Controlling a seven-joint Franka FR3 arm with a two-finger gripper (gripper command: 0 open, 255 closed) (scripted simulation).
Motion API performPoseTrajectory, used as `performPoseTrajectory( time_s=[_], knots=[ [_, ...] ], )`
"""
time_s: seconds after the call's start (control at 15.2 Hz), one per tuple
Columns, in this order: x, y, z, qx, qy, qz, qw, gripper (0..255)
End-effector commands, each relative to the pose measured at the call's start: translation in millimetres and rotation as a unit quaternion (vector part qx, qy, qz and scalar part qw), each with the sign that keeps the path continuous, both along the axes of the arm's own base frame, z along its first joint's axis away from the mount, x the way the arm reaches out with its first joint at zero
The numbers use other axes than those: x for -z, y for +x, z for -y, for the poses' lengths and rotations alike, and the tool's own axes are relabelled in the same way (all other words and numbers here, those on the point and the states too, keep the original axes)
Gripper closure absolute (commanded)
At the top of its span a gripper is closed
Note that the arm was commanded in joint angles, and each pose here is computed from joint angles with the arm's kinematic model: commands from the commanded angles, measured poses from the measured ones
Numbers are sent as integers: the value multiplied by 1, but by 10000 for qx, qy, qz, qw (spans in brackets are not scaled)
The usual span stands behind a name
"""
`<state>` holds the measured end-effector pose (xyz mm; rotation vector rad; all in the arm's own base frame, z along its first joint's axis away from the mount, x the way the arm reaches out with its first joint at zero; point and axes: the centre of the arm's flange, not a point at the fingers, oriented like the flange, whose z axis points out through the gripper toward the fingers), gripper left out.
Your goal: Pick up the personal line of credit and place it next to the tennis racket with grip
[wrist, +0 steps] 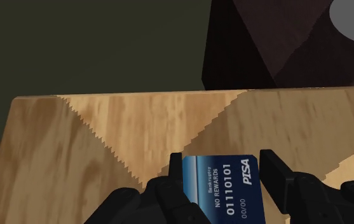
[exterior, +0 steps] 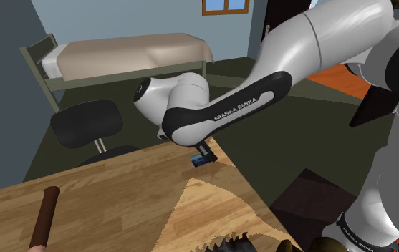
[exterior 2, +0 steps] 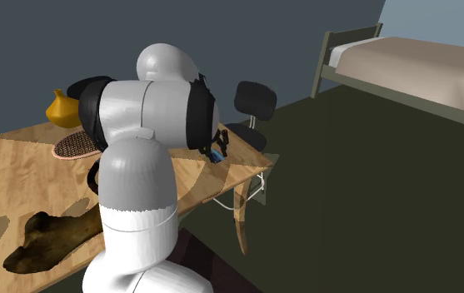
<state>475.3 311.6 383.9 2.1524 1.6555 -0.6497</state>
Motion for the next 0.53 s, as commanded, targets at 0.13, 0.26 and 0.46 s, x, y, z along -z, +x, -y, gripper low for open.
performPoseTrajectory(
  time_s=[0.13,0.26,0.46],
  knots=[
    [-21,1,1,1,-1,-1,10000,255],
    [-32,1,1,1,-1,-1,10000,255],
    [-47,1,1,1,-1,-1,10000,255]
  ],
)
